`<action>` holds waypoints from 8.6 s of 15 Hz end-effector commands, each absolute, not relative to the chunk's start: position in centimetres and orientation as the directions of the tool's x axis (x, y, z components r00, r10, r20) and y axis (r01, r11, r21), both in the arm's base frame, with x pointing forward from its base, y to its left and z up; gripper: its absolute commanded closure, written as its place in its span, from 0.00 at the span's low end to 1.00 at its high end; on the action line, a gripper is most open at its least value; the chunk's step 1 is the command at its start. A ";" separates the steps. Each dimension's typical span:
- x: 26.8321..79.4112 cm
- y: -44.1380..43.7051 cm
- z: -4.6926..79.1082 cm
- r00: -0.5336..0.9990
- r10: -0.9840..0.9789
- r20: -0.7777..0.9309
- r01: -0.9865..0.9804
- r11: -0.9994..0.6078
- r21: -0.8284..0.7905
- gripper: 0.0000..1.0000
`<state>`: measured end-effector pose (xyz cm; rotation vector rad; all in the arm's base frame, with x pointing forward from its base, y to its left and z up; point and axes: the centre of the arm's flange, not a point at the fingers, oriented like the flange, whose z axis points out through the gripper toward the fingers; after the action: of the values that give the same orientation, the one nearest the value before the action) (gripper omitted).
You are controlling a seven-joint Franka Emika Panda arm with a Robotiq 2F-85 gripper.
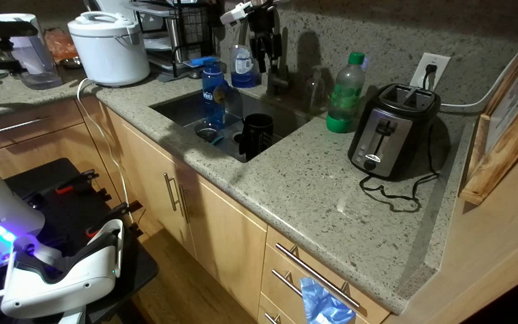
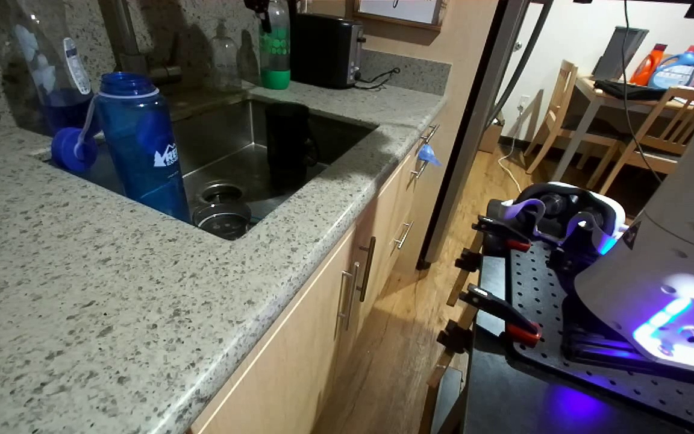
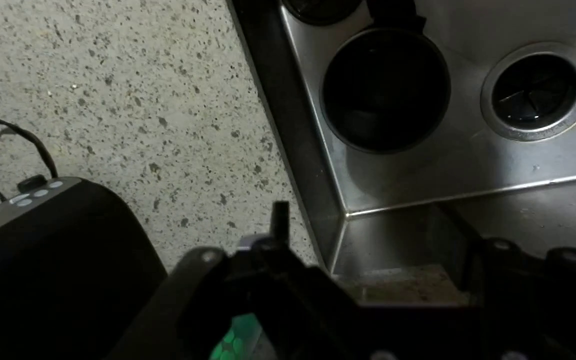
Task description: Open the faucet
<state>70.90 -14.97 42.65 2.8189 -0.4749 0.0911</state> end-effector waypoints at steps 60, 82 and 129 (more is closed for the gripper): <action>85.3 -12.7 41.6 0.887 -0.172 0.428 -0.113 -0.981 -0.159 1.00; 86.2 -13.9 41.0 0.893 -0.183 0.410 -0.128 -0.979 -0.158 1.00; 82.3 -12.5 40.3 0.876 -0.182 0.447 -0.130 -0.981 -0.144 0.99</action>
<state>82.34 -12.37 40.62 3.1508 -0.2531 0.7561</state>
